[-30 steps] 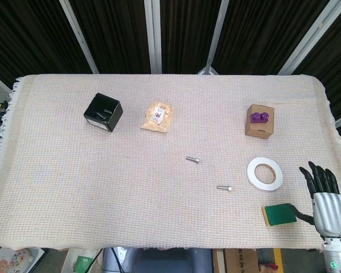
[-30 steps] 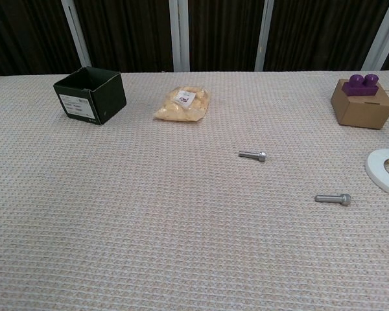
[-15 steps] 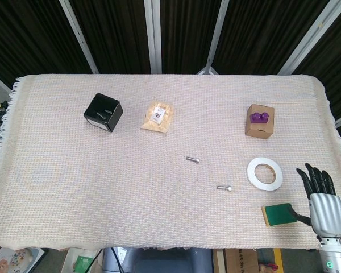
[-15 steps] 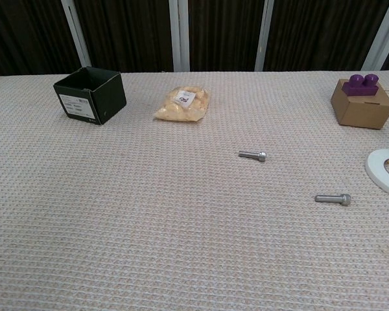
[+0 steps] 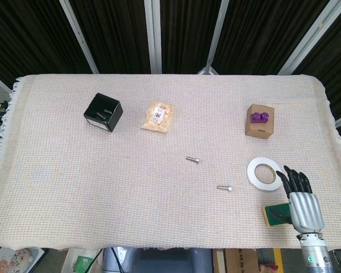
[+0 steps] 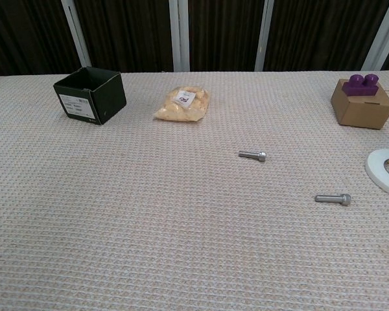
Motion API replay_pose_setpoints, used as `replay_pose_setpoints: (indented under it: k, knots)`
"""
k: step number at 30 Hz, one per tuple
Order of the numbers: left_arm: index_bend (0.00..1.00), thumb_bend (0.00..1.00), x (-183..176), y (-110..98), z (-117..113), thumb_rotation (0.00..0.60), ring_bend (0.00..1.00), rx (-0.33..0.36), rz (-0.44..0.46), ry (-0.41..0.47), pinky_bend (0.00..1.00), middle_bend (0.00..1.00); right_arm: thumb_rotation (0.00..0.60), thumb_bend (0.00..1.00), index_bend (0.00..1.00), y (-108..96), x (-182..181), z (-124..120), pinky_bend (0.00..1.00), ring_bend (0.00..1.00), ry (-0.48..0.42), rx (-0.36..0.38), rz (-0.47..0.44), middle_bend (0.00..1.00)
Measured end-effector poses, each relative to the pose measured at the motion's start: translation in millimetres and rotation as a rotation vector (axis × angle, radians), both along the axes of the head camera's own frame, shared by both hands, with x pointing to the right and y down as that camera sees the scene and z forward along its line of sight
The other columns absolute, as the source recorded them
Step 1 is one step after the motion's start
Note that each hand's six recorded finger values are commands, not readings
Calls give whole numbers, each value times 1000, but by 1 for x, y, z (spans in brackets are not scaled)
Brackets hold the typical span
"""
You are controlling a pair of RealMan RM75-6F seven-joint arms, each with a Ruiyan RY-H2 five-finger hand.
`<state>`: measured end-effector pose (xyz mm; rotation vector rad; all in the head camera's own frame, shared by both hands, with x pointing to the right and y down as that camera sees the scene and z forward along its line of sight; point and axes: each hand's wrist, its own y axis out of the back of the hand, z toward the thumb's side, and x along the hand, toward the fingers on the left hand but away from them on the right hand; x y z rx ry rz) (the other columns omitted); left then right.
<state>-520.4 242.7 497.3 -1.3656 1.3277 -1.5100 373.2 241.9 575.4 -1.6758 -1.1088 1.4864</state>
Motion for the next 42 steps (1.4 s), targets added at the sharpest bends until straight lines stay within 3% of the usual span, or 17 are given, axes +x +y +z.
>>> replay_pose_setpoints:
  k: [12, 18, 27, 42]
  knots:
    - [95, 123, 2, -2, 3, 600, 10, -11, 9, -5, 143, 79, 600, 155, 379, -21, -53, 19, 14, 66, 33, -11, -72, 4]
    - [95, 122, 1, -2, 3, 600, 10, -14, 5, -4, 143, 79, 600, 344, 439, -23, -84, 36, 27, 88, 32, -49, -72, 11]
    - [95, 122, 2, -3, 5, 600, 10, -22, 10, -6, 143, 79, 600, 359, 442, -28, -113, 64, 29, 88, 52, -119, 4, 12]
    - [95, 122, 4, -4, 7, 600, 10, -28, 14, -9, 143, 79, 600, 359, 442, -30, -146, 87, 29, 88, 121, -238, -4, 12]
